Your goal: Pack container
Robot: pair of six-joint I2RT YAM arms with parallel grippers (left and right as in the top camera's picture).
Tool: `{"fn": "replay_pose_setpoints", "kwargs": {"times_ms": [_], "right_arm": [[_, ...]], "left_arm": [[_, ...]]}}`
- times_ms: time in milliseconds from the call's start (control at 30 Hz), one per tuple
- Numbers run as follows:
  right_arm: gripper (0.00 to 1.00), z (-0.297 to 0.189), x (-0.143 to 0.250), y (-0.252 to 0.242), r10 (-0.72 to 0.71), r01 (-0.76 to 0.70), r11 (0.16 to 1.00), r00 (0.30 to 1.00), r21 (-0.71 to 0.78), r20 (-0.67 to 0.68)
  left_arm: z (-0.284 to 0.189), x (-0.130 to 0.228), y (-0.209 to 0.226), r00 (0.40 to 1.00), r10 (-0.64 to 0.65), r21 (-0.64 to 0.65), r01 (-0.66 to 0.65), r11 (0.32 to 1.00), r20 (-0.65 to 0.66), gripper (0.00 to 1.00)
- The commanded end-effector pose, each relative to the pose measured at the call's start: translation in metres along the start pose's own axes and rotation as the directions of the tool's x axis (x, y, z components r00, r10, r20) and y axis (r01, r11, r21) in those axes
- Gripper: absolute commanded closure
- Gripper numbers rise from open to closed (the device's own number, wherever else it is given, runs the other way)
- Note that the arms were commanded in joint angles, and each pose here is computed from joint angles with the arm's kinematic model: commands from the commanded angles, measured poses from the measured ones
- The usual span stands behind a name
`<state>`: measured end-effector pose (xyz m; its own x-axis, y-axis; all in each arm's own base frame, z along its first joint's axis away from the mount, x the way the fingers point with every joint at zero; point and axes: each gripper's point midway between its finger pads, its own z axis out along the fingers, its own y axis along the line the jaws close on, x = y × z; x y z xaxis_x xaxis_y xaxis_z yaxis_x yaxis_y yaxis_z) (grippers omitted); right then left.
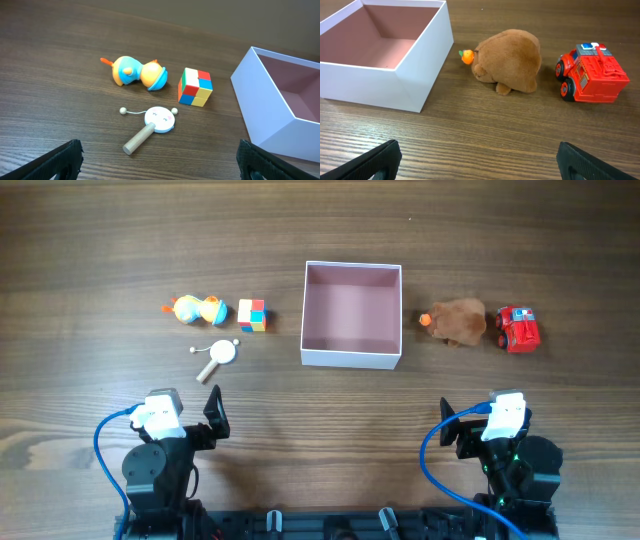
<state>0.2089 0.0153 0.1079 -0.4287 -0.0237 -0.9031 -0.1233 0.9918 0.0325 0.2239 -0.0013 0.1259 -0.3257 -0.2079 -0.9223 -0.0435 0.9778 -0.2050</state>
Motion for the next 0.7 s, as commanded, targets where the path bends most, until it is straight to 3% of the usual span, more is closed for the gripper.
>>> {"fn": "replay_pose_setpoints", "kwargs": {"times_ms": [0, 433, 500, 567, 600, 667], "right_arm": [[0.0, 0.001, 0.002, -0.002, -0.006, 0.006, 1.0, 1.0, 0.015, -0.002], [0.0, 0.001, -0.005, -0.001, 0.003, -0.003, 1.0, 1.0, 0.003, 0.027], [0.0, 0.0, -0.016, 0.007, 0.102, -0.099, 0.994, 0.993, -0.052, 0.065], [0.0, 0.0, -0.018, 0.009, 0.308, -0.304, 0.95, 0.95, -0.077, 0.058], [0.0, 0.0, -0.016, 0.01, 0.535, -0.531, 0.843, 0.844, -0.087, 0.03], [0.0, 0.0, -0.01, 0.01, 0.708, -0.706, 0.704, 0.706, -0.075, -0.007]], "left_arm": [[0.0, 0.0, -0.001, 1.0, 0.017, 0.009, -0.017, 1.0, 0.003, 0.0], [0.0, 0.0, -0.001, 1.0, 0.017, 0.009, -0.017, 1.0, 0.002, 0.0], [0.0, 0.0, -0.001, 1.0, 0.01, 0.01, -0.01, 1.0, 0.003, 0.0], [0.0, 0.001, -0.004, 1.0, 0.01, 0.024, -0.01, 1.0, 0.0, 0.0], [0.0, 0.002, -0.011, 1.0, 0.01, 0.066, -0.009, 0.998, -0.008, 0.0], [-0.003, 0.006, -0.028, 1.0, 0.012, 0.168, -0.007, 0.986, -0.027, 0.0]]}}
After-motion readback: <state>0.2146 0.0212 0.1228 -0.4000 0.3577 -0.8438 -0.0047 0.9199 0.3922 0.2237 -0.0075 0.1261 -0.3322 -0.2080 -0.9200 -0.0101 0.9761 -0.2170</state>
